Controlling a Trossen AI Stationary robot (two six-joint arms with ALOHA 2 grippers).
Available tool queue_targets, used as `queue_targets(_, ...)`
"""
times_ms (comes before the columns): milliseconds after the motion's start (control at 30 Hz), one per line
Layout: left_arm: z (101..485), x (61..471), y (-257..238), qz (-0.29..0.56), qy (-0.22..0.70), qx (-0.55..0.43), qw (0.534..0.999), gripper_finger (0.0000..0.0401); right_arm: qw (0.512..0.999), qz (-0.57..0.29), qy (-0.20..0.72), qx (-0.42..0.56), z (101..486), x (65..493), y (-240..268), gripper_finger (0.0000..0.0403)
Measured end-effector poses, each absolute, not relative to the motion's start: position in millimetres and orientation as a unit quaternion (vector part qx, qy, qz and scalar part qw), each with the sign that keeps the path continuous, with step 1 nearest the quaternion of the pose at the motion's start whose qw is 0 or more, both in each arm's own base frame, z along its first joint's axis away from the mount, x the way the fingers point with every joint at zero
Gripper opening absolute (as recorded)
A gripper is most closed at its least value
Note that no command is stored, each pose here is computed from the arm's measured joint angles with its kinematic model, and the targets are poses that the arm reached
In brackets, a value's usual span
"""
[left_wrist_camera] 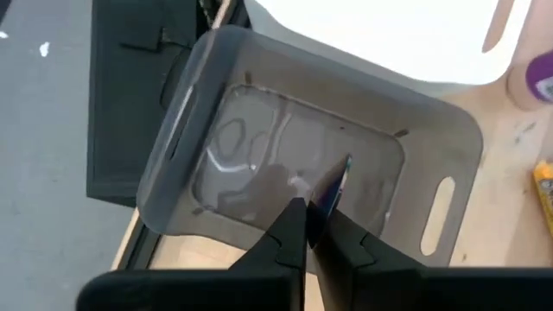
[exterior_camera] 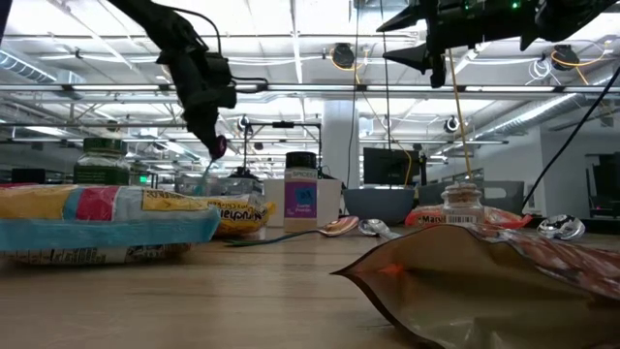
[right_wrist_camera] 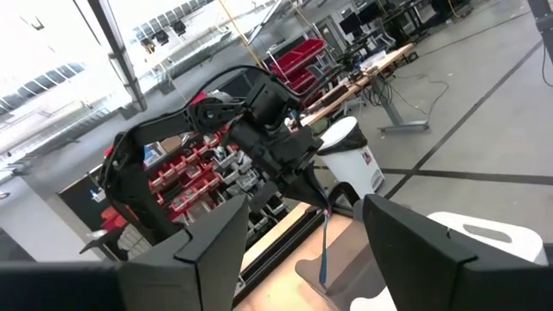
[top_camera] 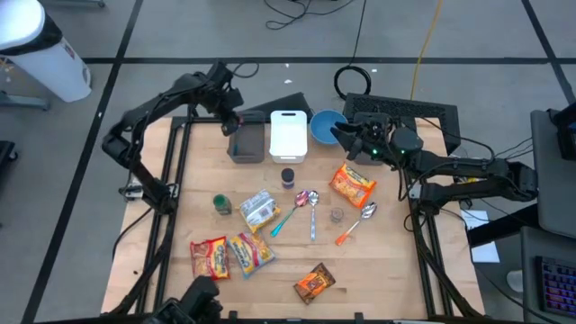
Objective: Pick & Place Food Item
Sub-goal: Put the left blue spoon into the left black bin
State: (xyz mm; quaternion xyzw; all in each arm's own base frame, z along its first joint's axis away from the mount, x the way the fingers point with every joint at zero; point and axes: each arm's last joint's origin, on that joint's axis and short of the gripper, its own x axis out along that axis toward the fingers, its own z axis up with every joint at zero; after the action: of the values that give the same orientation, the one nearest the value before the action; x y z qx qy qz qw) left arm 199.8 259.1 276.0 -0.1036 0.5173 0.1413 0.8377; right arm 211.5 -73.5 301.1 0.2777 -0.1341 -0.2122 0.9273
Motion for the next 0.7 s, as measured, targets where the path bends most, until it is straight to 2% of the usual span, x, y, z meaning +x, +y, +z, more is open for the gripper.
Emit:
queue_targets(300,287,228,283,0.103,0.550,-0.094,0.823,0.0010,0.924,-0.211,-0.134,0.290,301,212,-74,0.0224)
queue_targets(500,289,235,303,0.077,0.548,-0.132,0.823,0.0012,0.923,-0.208,-0.127,0.298,299,213,-72,0.0224)
queue_targets(700,272,236,317,0.070,0.580,-0.169,0.794,0.0009,0.927,-0.206,-0.111,0.293,297,214,-68,0.0224)
